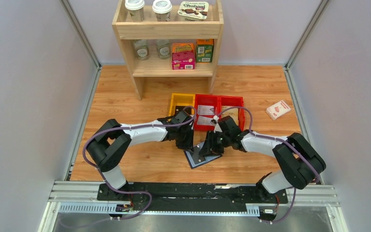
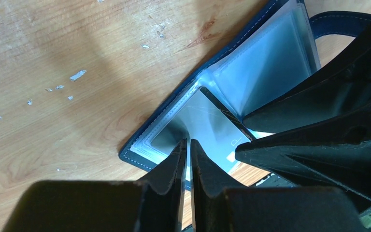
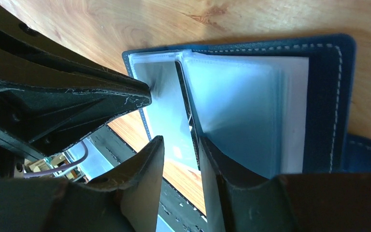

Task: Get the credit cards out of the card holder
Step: Remove the credit card from the card holder.

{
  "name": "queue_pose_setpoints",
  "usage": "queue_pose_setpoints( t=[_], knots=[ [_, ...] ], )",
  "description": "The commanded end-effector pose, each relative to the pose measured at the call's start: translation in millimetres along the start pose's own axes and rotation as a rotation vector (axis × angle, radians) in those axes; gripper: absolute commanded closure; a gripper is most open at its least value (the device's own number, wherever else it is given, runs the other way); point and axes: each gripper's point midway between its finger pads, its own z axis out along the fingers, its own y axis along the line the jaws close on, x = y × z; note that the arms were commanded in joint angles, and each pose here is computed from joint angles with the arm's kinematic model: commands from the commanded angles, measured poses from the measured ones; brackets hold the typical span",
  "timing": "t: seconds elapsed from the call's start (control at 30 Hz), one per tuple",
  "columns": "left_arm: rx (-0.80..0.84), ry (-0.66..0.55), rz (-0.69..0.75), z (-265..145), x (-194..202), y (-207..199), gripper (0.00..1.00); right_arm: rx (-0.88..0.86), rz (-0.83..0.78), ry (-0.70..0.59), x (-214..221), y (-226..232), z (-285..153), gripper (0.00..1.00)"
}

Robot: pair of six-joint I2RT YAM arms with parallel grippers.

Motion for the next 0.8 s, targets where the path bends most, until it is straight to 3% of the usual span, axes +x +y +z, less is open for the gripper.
queue_pose_setpoints(
  t=[0.0,0.1,0.27,0.37,0.57,0.77],
  knots=[
    [-0.14,0.008,0.046,1.7,7.0,33.3,0.85,-0.074,-0.023,0.005,-3.3,19.6,4.6,0.63],
    [-0.141,-0.037,0.055,-8.2,-0.7,30.4,0.85,-0.12,-0.03,-0.013,-5.7,30.0,5.2,0.64],
    [-0.154,-0.134,0.021,-33.7,-10.9,28.7,0.71,-0.12,-0.047,-0.04,-8.7,36.9,5.1,0.65],
    [-0.135,-0.142,-0.001,-36.8,-8.3,25.5,0.68,-0.072,-0.037,-0.071,-12.8,32.9,5.7,0.66],
    [-0.092,-0.088,-0.025,-24.5,3.9,22.7,0.71,0.022,-0.024,-0.162,-23.5,19.9,-3.4,0.65],
    [-0.071,-0.045,-0.032,-14.5,10.2,21.1,0.79,0.006,-0.031,-0.136,-21.5,21.6,3.1,0.65]
  ],
)
